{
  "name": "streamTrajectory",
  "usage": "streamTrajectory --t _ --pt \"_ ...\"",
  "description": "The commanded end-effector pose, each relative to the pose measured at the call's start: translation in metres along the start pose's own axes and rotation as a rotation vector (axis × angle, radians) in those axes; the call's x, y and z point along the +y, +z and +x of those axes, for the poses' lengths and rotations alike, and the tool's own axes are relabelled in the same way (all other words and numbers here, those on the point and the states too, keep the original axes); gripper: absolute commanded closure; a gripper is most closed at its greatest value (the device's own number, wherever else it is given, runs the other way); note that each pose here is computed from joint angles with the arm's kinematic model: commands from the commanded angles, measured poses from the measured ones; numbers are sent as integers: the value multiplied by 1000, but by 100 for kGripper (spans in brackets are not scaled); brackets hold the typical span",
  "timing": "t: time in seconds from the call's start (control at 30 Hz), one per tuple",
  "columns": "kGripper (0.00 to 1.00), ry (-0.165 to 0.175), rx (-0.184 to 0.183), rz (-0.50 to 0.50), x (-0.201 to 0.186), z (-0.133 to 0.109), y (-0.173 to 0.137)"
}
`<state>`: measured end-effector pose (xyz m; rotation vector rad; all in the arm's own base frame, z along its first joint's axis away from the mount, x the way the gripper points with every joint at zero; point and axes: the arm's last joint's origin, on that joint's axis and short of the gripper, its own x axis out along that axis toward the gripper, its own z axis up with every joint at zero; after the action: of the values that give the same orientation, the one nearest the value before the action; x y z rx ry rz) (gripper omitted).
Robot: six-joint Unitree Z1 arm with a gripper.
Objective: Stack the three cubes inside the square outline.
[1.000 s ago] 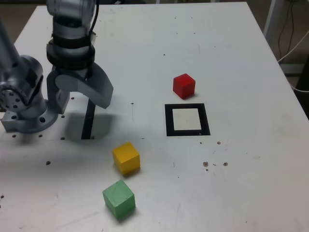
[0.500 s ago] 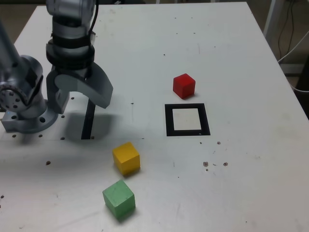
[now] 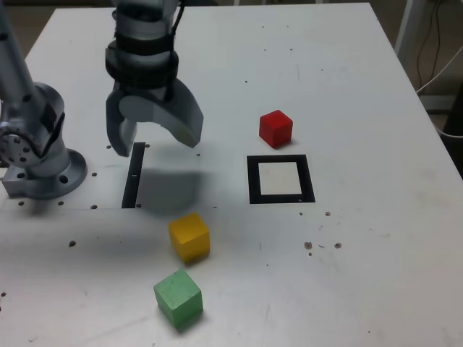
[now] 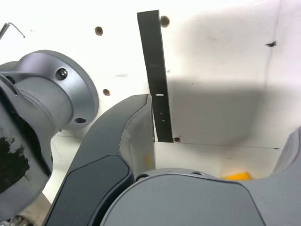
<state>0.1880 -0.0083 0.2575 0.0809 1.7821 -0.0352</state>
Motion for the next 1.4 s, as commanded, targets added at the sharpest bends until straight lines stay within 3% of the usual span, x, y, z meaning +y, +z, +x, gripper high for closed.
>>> streamTrajectory --t 0.0,0.27,0.9,1.37 --pt "1 6 2 2 1 -10 13" --pt "1 23 4 10 5 -35 47" --pt "1 7 -4 1 54 -60 118" --pt "1 -8 7 -7 95 -57 149"
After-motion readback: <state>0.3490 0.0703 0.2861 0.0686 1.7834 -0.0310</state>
